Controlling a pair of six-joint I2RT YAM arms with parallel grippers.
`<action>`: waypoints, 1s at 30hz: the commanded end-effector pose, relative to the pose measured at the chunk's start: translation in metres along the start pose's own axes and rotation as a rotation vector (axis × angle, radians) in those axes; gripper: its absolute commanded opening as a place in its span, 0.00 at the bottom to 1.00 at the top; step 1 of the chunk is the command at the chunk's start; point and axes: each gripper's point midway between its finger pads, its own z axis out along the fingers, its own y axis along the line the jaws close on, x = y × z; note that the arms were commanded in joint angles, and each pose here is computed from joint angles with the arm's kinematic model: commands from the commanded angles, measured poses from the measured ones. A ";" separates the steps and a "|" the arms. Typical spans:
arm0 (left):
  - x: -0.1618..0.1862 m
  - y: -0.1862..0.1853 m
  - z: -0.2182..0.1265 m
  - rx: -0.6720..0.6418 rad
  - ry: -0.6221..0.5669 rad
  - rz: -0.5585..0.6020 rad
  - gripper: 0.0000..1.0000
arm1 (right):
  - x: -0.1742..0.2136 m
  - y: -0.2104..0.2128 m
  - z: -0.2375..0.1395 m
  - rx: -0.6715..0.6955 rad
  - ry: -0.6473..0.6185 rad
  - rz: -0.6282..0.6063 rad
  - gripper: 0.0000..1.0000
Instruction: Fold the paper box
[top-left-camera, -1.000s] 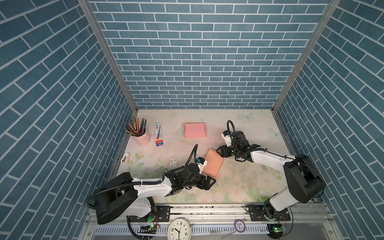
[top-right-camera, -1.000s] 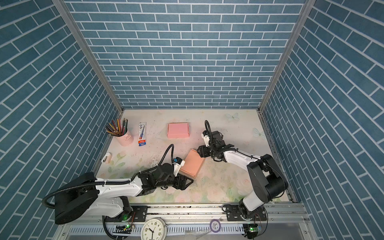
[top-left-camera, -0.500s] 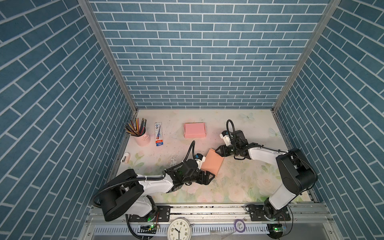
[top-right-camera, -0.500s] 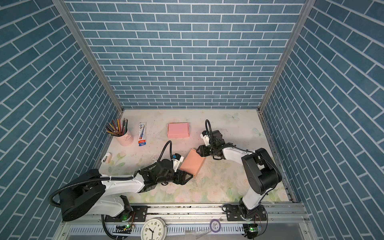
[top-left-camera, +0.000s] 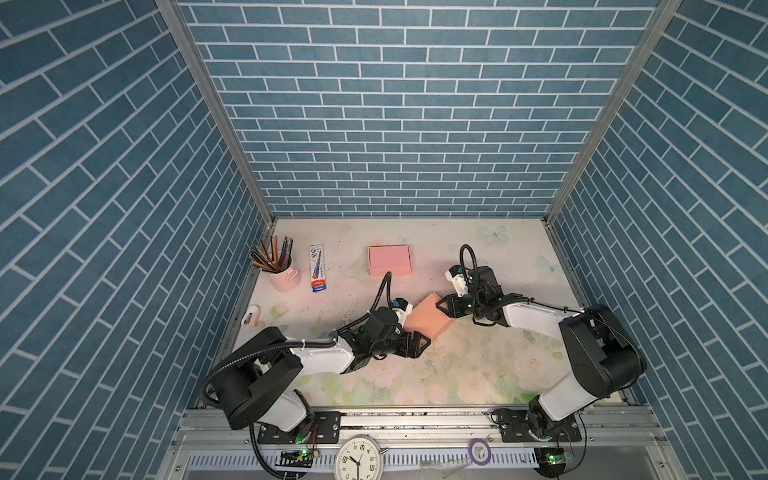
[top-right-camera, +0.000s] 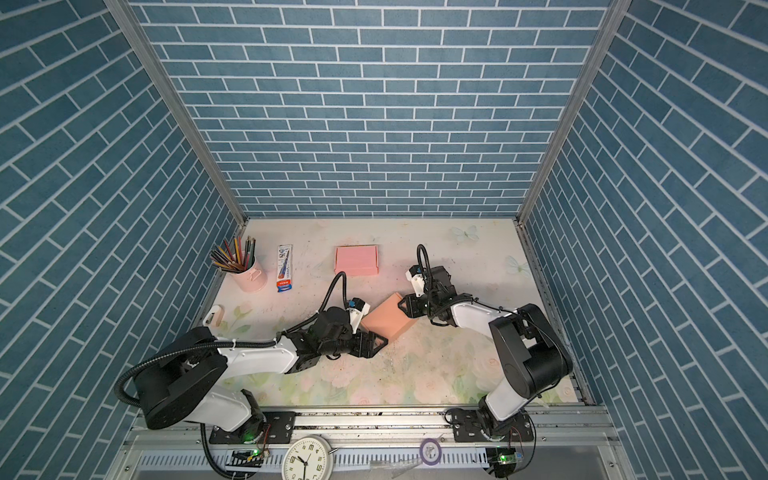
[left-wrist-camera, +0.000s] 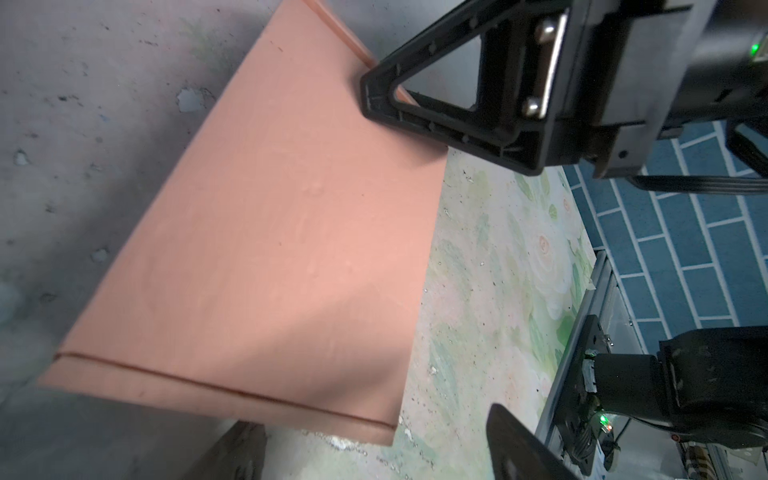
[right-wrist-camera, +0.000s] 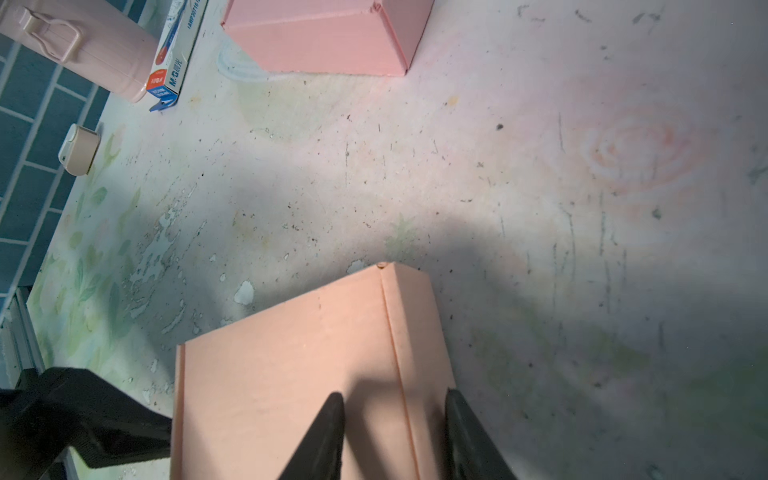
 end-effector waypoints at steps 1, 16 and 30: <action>-0.027 -0.017 0.003 0.046 -0.063 0.054 0.82 | 0.005 0.011 -0.007 -0.035 -0.006 0.019 0.40; -0.070 -0.016 0.034 0.033 -0.071 0.105 0.71 | 0.012 -0.008 -0.027 0.012 -0.053 0.069 0.39; -0.119 -0.019 0.073 0.012 -0.087 0.165 0.70 | -0.010 -0.037 -0.029 0.039 -0.115 0.126 0.39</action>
